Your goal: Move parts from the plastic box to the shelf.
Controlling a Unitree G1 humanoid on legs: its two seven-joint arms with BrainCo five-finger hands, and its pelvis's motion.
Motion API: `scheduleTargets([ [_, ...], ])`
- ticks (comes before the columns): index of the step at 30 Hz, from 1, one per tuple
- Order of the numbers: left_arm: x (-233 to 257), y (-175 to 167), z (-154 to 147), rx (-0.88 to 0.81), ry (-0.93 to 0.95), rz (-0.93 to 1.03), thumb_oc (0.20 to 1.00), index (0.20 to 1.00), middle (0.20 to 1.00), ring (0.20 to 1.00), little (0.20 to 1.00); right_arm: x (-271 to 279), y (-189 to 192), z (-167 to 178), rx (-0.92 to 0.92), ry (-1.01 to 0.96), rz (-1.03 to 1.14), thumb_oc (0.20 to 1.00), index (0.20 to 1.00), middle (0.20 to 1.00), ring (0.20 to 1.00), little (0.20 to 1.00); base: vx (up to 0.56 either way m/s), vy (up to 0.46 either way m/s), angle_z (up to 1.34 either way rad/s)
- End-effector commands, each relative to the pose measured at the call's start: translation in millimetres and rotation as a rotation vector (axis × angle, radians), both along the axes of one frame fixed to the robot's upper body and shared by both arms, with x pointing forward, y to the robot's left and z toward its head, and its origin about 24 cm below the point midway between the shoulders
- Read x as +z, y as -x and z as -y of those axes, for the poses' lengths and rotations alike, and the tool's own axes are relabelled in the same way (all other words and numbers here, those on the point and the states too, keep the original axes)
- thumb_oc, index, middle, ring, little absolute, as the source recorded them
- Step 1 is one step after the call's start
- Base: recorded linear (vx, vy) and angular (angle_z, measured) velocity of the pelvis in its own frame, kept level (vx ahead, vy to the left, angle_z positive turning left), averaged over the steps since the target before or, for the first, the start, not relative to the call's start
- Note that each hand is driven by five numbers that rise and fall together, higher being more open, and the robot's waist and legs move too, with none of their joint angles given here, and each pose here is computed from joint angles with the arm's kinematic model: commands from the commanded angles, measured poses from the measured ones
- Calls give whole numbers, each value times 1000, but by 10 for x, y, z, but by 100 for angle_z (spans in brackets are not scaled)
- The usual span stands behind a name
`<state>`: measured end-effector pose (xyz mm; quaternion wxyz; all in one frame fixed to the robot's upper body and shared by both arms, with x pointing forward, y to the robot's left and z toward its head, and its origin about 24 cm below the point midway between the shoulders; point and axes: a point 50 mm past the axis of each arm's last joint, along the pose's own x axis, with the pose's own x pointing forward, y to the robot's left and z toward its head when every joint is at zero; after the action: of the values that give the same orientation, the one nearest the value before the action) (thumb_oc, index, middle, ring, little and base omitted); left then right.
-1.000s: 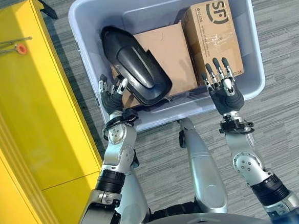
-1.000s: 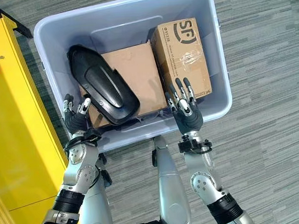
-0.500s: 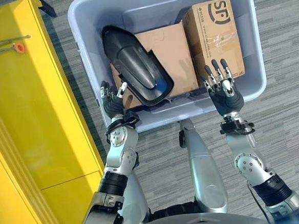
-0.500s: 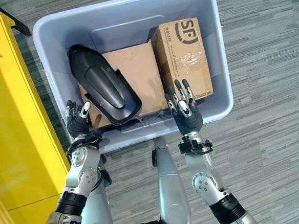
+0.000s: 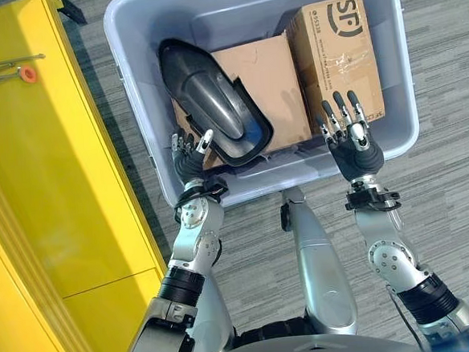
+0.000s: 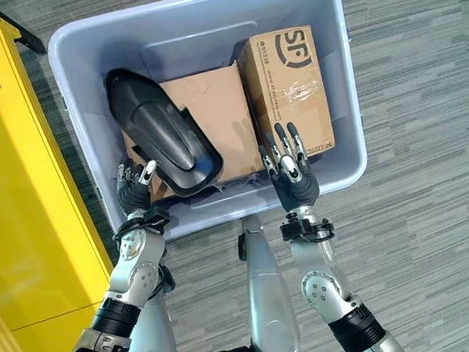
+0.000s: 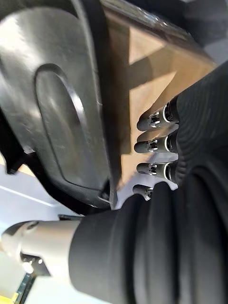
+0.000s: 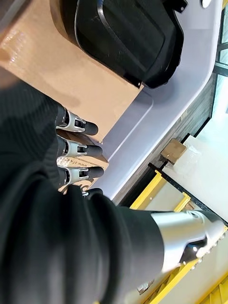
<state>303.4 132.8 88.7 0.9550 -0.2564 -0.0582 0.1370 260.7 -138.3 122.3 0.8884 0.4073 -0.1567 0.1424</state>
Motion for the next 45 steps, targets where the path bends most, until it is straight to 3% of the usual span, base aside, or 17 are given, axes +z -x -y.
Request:
scheduleTargets([
  [1,45,6,-43,-14,-48,38,1000,1000,1000,1000,1000,193,90,65,-9,-33,89,1000,1000,1000,1000,1000,0,0,0],
  [9,36,-7,-9,-28,-63,30,1000,1000,1000,1000,1000,192,82,73,-12,-29,88,1000,1000,1000,1000,1000,0,0,0],
  [10,42,-78,42,-37,-141,10,1000,1000,1000,1000,1000,180,65,55,-4,-15,80,1000,1000,1000,1000,1000,0,0,0],
  [19,-2,-189,99,-38,-216,-47,1000,1000,1000,1000,1000,162,49,46,3,-10,69,1000,1000,1000,1000,1000,9,4,-5],
  [33,-235,-245,141,-43,-167,-181,1000,1000,1000,1000,1000,104,52,33,14,-5,34,1000,1000,1000,1000,1000,7,2,-4],
  [45,-279,-301,276,-74,12,-224,1000,1000,1000,1000,1000,62,44,-19,43,11,-1,1000,1000,1000,1000,1000,6,6,-2],
])
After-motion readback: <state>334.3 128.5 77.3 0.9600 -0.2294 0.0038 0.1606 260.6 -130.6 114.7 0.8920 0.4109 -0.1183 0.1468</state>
